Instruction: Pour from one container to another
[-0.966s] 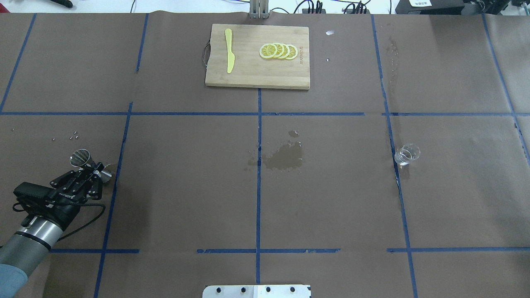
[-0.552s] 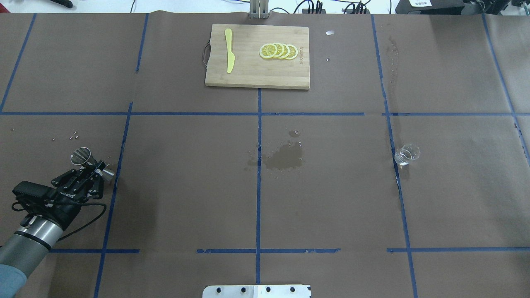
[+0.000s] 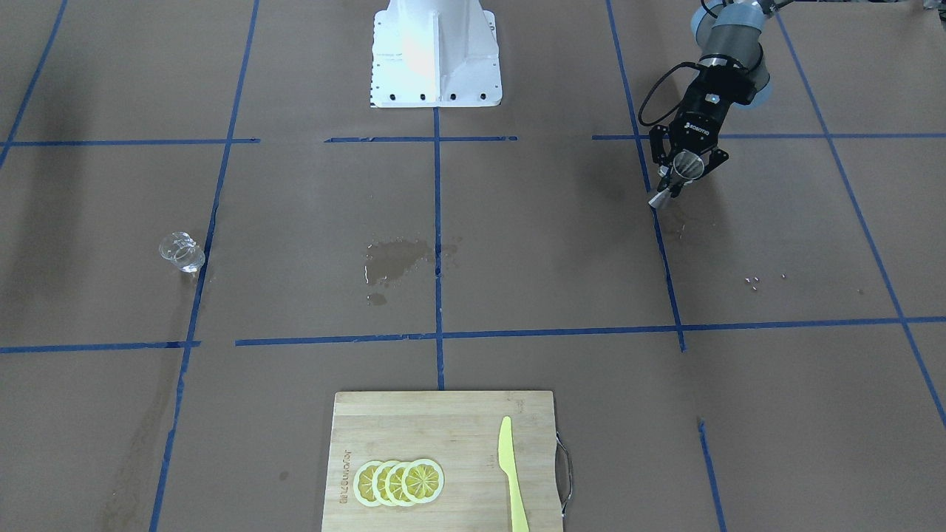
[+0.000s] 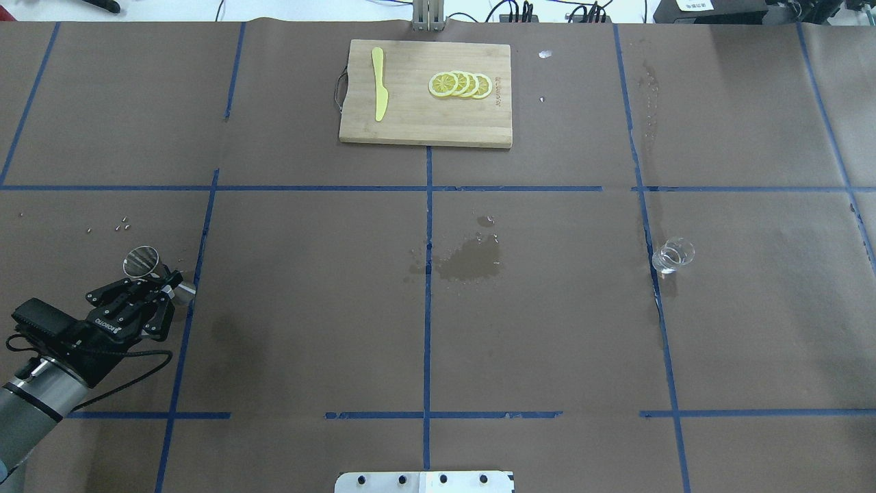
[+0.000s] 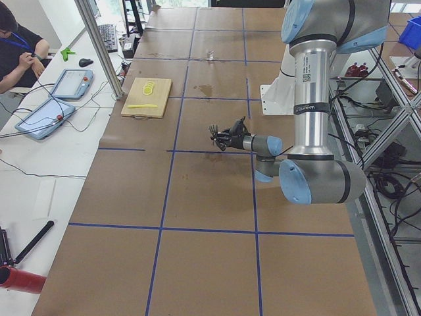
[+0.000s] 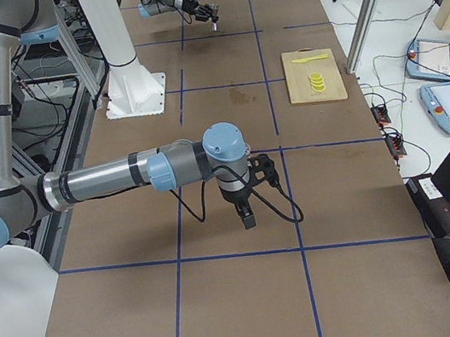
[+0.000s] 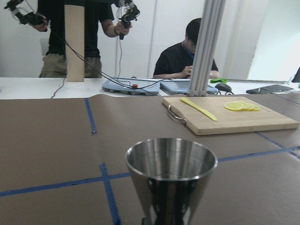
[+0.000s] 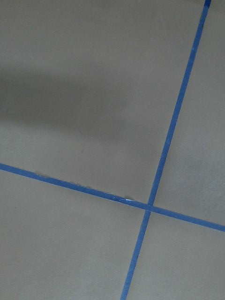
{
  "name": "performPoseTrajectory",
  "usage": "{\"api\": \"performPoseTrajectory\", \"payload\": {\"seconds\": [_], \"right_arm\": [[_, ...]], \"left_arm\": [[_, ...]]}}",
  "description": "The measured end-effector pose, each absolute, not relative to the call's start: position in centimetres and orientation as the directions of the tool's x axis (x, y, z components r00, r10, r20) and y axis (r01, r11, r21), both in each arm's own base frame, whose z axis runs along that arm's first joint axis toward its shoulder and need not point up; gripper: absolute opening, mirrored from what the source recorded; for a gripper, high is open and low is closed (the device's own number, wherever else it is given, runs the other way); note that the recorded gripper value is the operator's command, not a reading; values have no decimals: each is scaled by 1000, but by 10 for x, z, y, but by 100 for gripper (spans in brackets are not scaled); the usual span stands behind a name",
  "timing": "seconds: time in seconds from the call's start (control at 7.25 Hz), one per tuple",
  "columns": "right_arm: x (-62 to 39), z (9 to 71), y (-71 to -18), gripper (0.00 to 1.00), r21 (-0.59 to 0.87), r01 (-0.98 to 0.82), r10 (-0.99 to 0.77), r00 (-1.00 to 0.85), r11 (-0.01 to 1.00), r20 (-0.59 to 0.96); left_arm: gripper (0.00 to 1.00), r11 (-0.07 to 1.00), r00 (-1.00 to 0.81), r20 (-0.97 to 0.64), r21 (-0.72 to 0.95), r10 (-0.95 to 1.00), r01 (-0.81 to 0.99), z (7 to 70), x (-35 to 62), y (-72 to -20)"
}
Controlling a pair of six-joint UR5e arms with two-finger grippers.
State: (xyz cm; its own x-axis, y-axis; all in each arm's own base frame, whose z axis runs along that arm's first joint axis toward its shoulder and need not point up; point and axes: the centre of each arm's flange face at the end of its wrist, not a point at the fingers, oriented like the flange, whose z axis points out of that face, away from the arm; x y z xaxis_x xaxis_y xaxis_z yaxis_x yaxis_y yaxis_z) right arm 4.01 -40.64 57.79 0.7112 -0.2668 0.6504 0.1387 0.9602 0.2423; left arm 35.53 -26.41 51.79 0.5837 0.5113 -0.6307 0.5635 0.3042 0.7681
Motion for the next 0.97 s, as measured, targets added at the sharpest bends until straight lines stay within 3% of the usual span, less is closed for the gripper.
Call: {"api": "performPoseTrajectory", "payload": {"seconds": [0.28,0.55,0.97], "right_arm": [[40,578,-406,100,241,138,-266,711,961,651],[40,578,-407,100,242,138,-266,711,960,651],[40,577,-407,100,244,138,-267,711,960,650]], "left_arm": [[0,156,602,-385,904,699,397,507,345,-282],[0,17,499,-186,946,846,323,481,337,-306],[0,-53,264,-29,953,964,297,416,361,-355]]}}
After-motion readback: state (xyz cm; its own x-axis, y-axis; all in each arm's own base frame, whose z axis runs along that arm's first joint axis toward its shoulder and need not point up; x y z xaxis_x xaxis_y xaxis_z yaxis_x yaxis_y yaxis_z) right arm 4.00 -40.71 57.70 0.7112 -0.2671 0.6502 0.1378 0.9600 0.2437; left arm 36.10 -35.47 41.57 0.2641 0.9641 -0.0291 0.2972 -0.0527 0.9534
